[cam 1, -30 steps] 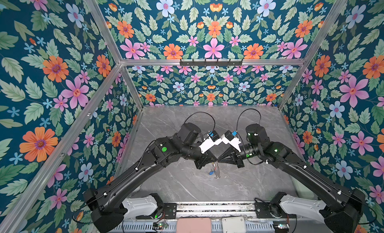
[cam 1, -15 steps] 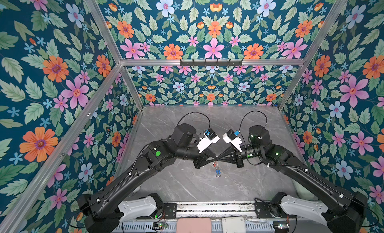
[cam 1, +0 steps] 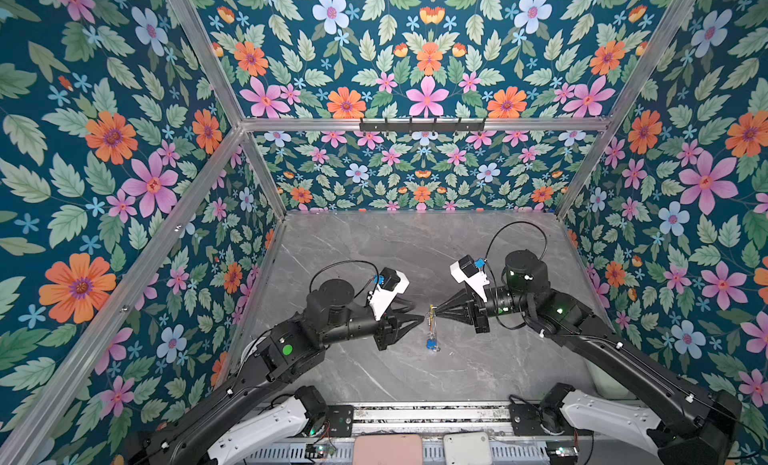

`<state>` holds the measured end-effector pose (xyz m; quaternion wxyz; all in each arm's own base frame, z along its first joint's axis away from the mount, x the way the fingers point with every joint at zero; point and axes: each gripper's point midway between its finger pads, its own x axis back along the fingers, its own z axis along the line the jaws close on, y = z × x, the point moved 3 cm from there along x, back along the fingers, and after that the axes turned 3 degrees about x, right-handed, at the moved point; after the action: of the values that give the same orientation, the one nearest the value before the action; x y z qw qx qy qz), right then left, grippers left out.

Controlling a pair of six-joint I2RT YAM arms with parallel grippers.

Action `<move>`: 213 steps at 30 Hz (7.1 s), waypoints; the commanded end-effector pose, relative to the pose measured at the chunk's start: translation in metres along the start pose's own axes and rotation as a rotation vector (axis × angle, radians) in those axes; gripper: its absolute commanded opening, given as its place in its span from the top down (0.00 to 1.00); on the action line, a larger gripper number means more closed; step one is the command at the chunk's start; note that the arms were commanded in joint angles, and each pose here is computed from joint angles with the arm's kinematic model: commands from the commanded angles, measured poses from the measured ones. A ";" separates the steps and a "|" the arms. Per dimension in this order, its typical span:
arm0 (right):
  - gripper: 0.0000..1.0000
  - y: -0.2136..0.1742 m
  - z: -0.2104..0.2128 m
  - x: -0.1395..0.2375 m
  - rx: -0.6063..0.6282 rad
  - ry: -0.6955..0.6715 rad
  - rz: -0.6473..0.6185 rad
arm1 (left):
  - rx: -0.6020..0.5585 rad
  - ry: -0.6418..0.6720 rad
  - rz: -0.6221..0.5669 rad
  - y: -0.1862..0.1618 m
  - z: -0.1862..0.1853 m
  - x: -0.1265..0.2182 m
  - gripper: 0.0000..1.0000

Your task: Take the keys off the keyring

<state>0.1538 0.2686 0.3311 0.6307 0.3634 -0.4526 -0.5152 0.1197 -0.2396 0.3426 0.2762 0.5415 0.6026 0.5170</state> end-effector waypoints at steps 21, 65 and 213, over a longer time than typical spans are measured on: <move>1.00 0.016 0.014 0.011 0.047 0.054 -0.085 | -0.049 -0.183 -0.198 0.004 -0.011 -0.016 0.57; 1.00 0.022 0.017 0.013 0.059 0.062 -0.113 | -0.017 -0.246 -0.157 0.000 -0.013 -0.028 1.00; 0.53 -0.018 -0.029 0.006 -0.065 -0.536 -0.202 | 0.338 0.227 -0.405 0.029 0.061 -0.016 1.00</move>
<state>0.1766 0.2568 0.2992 0.4528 0.2166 -0.5589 -0.6600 0.1860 -0.2413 0.3365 0.2106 0.4018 0.7888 0.4148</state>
